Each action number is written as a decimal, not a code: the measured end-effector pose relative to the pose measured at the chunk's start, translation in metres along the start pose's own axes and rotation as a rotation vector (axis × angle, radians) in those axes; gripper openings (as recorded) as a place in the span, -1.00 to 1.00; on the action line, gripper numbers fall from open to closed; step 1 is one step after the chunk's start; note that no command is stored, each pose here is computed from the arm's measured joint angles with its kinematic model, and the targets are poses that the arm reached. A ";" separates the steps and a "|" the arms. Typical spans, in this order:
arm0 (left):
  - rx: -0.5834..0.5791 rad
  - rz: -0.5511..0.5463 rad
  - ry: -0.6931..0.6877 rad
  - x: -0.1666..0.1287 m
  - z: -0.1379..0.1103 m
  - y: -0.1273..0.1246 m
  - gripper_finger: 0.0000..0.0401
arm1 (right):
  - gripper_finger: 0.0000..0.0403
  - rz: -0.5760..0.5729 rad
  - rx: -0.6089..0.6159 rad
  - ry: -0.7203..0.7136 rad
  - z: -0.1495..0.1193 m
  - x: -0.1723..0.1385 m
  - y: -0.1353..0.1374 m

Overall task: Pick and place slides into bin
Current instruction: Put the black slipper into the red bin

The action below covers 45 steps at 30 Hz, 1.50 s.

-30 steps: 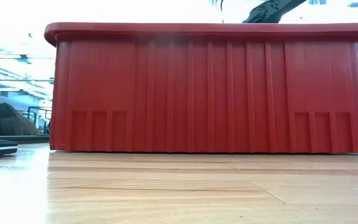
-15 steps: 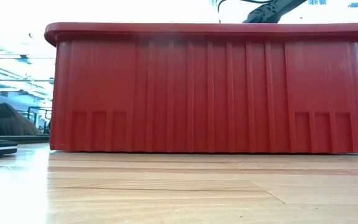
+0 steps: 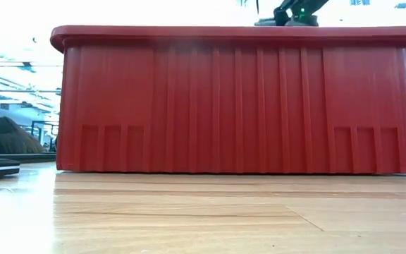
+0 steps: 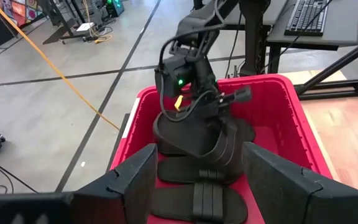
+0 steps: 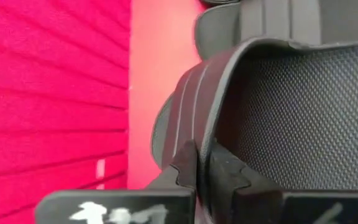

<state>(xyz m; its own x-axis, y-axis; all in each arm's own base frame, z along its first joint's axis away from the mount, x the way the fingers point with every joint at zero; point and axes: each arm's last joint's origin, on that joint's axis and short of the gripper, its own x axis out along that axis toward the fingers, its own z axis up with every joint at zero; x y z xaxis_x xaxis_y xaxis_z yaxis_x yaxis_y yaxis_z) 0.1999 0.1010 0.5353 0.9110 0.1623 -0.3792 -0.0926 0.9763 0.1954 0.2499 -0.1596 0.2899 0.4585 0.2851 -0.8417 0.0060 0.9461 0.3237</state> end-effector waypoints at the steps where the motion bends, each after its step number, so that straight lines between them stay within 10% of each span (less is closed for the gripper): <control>1: 0.000 0.000 0.000 0.000 0.000 0.000 0.18 | -0.98 0.010 -0.014 0.010 0.001 -0.002 0.001; 30: -0.075 0.008 -0.025 0.000 0.002 0.001 0.18 | -0.95 0.003 -0.081 0.132 -0.003 0.032 -0.048; 45: -0.073 0.008 -0.025 0.000 0.002 0.001 0.18 | -0.12 -0.234 -0.082 0.179 -0.002 0.017 -0.048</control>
<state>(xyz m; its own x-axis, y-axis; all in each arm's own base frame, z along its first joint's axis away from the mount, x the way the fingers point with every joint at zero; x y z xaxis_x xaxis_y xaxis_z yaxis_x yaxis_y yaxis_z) 0.2009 0.1015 0.5377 0.9198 0.1676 -0.3547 -0.1282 0.9829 0.1320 0.2557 -0.2003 0.2591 0.2892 0.0738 -0.9544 0.0179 0.9964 0.0825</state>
